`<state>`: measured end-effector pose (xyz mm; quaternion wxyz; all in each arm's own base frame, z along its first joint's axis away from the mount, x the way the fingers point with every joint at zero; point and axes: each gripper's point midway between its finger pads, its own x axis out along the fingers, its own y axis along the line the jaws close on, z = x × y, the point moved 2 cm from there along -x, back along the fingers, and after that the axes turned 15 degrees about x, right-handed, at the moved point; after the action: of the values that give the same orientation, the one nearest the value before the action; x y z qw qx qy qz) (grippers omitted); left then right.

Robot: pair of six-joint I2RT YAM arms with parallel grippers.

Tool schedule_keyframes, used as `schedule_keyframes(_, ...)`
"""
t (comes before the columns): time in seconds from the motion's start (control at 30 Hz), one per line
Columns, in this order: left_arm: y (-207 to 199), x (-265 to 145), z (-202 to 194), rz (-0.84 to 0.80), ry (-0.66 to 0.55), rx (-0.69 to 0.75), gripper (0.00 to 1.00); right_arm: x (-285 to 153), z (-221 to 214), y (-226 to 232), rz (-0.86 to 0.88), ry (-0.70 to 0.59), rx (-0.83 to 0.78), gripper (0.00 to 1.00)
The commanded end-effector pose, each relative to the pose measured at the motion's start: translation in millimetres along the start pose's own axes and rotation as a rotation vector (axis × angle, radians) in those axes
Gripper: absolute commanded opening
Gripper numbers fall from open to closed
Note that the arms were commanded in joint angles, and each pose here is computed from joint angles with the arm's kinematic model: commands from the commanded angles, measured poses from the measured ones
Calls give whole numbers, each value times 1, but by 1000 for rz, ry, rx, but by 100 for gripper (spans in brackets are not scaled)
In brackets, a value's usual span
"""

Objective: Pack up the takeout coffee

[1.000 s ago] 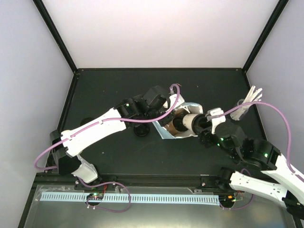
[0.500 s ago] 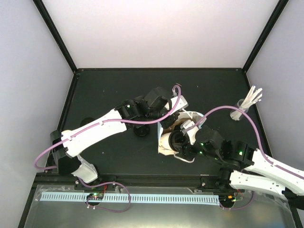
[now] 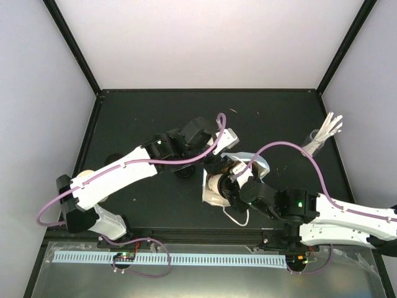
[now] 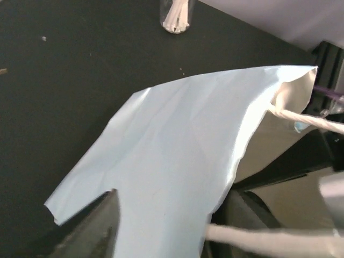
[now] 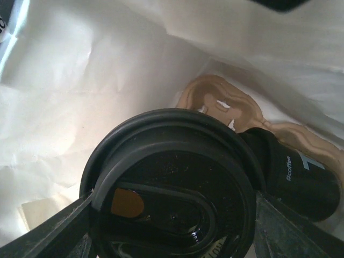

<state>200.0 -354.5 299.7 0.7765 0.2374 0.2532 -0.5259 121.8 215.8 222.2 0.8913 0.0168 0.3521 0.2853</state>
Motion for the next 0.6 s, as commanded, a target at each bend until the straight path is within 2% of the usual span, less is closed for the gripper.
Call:
schedule_keyframes(0.0, -7, -43, 16, -24, -77, -68, 72, -1, -3, -9, -41, -22, 46, 52)
schedule_keyframes(0.07, -6, -61, 22, -5, -121, -98, 85, 0, -6, -8, -23, -15, 64, 52)
schedule_keyframes(0.17, 1, -93, 30, 25, -200, -157, 98, 2, -13, -7, -2, -9, 90, 52)
schedule_keyframes(0.3, 26, -118, 23, 51, -234, -311, 99, 5, -21, -12, -18, -2, 92, 51)
schedule_keyframes(0.43, 63, -92, -19, 40, -135, -502, 99, 7, -22, -12, -28, -23, 89, 51)
schedule_keyframes(0.57, 93, -44, -56, 29, -50, -554, 99, 10, -17, -8, -17, -68, 71, 51)
